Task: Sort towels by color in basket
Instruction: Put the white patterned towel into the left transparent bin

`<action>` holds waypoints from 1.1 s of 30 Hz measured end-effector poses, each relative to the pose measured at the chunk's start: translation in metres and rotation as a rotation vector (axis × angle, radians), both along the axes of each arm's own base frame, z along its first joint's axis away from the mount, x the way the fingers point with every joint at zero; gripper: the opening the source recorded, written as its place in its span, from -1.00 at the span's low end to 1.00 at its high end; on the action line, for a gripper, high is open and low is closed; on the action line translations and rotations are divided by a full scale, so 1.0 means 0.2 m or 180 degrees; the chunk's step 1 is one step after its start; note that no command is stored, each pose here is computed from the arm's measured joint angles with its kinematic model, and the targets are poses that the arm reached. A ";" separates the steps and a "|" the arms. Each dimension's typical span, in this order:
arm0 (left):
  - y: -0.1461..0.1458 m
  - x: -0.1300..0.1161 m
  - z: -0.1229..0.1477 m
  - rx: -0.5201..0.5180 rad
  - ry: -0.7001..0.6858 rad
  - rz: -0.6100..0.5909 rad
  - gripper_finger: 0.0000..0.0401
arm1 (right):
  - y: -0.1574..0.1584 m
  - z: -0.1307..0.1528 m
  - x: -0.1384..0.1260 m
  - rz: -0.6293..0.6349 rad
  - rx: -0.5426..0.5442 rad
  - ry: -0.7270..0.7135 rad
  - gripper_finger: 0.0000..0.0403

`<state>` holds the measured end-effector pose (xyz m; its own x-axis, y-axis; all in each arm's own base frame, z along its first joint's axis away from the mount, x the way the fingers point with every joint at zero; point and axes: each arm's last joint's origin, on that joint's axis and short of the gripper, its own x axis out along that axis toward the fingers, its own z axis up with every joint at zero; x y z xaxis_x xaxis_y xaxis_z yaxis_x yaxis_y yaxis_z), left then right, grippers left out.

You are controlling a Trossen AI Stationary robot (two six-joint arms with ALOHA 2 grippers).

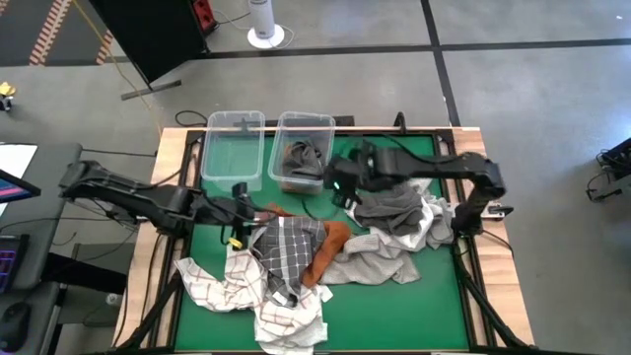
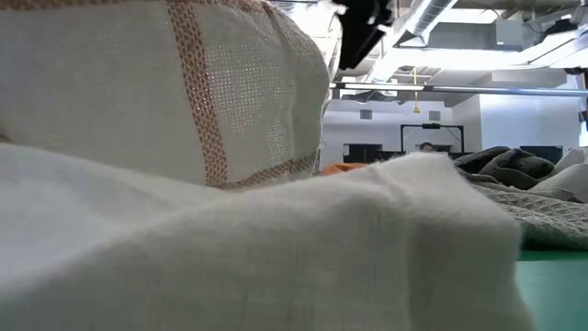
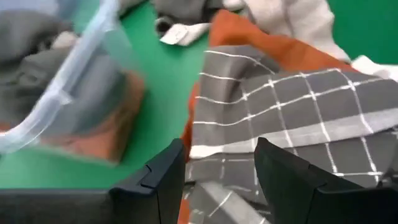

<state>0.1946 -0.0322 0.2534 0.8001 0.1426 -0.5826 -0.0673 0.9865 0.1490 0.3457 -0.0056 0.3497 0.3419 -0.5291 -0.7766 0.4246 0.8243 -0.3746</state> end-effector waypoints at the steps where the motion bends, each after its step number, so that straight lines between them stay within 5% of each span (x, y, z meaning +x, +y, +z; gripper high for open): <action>1: -0.01 0.02 -0.01 -0.0010 0.0008 -0.0108 -0.10 | 0.04 -0.01 -0.03 -0.0004 -0.0009 -0.0083 0.42; 12: -0.22 0.13 0.00 -0.0574 -0.0391 -0.1519 -0.10 | 0.24 -0.27 -0.19 0.0139 -0.0055 -0.1044 0.42; 23: -0.38 -0.02 -0.09 -0.1126 0.0691 -0.1505 -0.10 | 0.23 -0.30 -0.19 -0.0052 -0.0316 -0.1315 0.42; 33: -0.48 -0.10 -0.04 -0.0847 0.0818 -0.1138 -0.10 | 0.22 -0.29 -0.18 -0.0080 -0.0309 -0.1395 0.42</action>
